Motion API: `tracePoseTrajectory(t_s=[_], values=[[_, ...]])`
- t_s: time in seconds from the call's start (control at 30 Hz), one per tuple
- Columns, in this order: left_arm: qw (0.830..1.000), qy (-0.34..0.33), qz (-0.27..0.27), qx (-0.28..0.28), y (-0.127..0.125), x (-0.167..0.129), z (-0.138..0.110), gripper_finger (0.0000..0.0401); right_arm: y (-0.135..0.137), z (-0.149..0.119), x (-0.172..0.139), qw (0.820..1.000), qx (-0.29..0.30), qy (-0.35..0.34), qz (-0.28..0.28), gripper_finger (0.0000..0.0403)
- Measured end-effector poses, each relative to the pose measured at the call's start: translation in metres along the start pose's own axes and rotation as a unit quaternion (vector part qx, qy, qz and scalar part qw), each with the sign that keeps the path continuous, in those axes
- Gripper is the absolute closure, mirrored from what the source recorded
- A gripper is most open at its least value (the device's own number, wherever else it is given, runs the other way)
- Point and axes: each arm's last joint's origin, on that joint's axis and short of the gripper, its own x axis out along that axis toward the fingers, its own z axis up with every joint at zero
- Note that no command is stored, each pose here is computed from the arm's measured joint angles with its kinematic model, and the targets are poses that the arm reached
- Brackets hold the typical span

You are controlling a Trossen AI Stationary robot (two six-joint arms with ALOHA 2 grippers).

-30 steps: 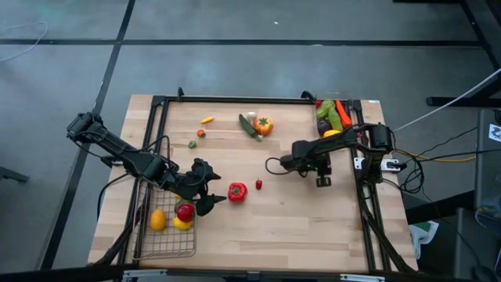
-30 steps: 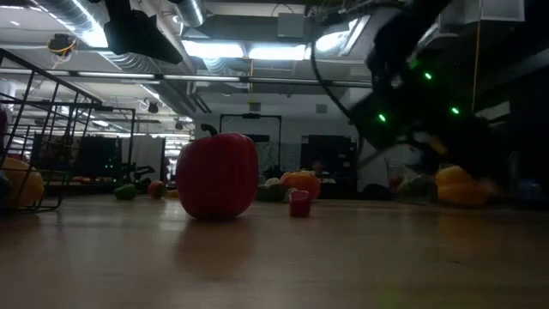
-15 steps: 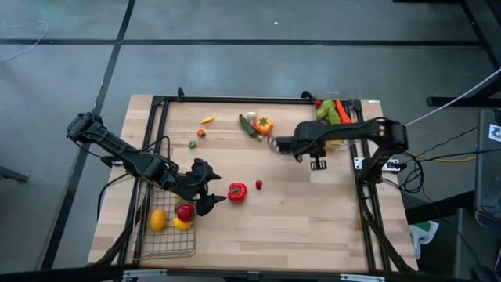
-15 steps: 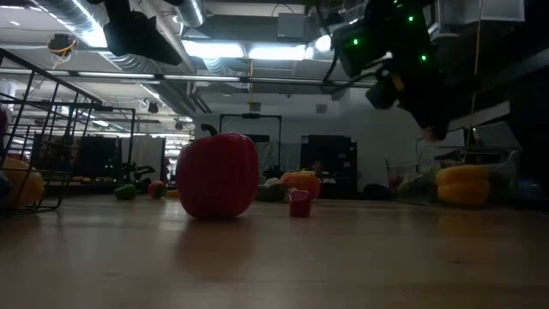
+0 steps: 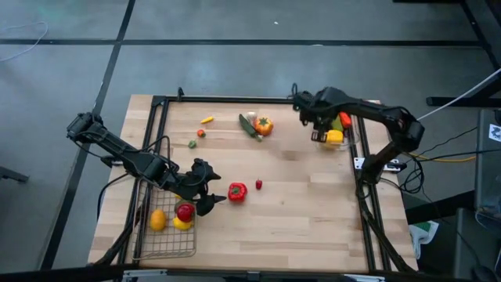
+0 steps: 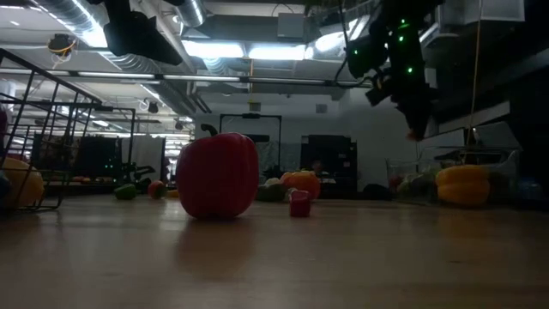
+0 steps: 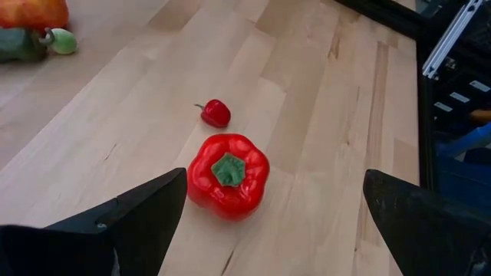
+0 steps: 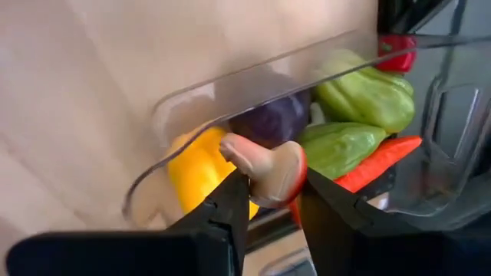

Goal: Sort produce into baskets
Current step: Put the red mushroom into the transparent bin, then put the green chili pepper into the transparent bin

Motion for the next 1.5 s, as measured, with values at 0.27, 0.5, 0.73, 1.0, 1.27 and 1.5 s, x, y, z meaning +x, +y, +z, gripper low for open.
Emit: tracePoseTrajectory(t_s=[0.27,0.5,0.73,1.0,1.27,1.5], values=[[1.0,0.0,0.0,0.0,0.0,0.0,0.0,0.001,-0.042,-0.006,0.015,0.995,0.093,-0.029,0.024,0.0297],[1.0,-0.002,0.003,0.0,0.0,0.0,0.0,0.001,-0.066,-0.012,0.023,0.987,0.146,-0.054,0.043,0.0297],[1.0,-0.002,0.003,0.01,0.0,0.0,0.0,0.001,-0.082,-0.021,0.029,0.981,0.183,-0.052,0.041,0.0297],[1.0,-0.004,0.005,0.013,0.0,0.0,0.0,0.001,-0.093,-0.028,0.034,0.976,0.208,-0.046,0.04,0.0291],[1.0,-0.004,0.005,0.013,0.0,0.0,0.0,0.001,-0.096,-0.03,0.035,0.975,0.214,-0.046,0.036,0.0222],[1.0,-0.003,0.005,0.013,0.0,0.0,0.0,0.001,-0.096,-0.029,0.035,0.975,0.215,-0.051,0.033,0.0176]])
